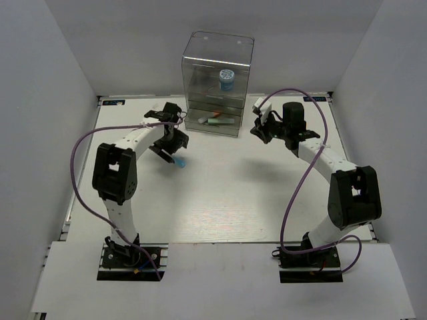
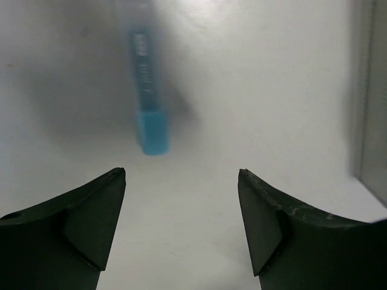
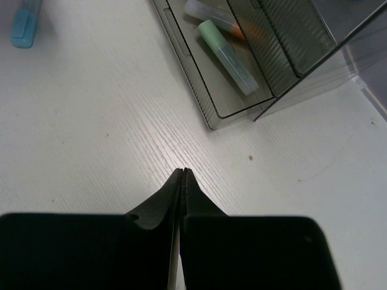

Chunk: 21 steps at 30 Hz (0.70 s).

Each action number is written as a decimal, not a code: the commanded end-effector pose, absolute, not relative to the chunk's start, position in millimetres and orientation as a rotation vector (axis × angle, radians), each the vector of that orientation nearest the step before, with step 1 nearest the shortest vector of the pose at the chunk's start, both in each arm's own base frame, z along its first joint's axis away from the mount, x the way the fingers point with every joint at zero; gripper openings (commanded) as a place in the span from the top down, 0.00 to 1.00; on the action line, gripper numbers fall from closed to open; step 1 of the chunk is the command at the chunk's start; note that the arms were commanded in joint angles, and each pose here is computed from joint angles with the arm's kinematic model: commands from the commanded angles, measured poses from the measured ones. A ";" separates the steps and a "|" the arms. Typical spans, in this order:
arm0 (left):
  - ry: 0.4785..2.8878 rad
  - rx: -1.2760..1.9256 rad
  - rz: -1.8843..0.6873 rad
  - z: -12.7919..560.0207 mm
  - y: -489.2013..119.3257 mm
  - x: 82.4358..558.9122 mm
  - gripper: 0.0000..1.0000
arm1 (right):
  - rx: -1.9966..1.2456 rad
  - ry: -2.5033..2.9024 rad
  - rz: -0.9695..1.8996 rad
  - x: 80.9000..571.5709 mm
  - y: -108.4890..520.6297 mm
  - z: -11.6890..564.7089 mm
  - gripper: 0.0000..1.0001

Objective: Sort the stationery into containers
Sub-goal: Pick up the pen from the center of the board.

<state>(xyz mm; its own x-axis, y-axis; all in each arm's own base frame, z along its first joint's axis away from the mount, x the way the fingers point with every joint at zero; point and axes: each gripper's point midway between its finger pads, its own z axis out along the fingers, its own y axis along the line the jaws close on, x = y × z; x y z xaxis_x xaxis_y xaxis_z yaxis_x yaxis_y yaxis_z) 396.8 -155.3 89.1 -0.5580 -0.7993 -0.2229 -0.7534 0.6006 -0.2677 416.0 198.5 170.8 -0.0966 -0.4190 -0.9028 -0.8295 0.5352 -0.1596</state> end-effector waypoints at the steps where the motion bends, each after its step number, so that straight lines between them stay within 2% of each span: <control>1: 2.575 -1.262 -0.039 73.5 -140.5 376.0 0.16 | -1.051 1.682 0.484 412.9 198.3 183.0 1.00; 14: 2.671 -1.250 0.147 37.0 -133.1 382.4 0.23 | -1.043 1.680 0.472 413.3 196.3 182.6 1.00; 21: 2.693 -1.239 0.172 27.0 -133.1 383.0 0.36 | -1.039 1.674 0.476 413.8 196.1 184.6 1.00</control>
<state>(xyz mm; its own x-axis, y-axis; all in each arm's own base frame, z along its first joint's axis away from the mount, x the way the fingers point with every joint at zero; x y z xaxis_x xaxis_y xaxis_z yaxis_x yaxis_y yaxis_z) 374.8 -137.8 18.0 -0.6469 -0.7431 -0.1711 -0.7589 0.6494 0.0488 413.5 196.5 163.4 -0.1116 -0.4235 -0.8990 -0.8288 0.5387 -0.1509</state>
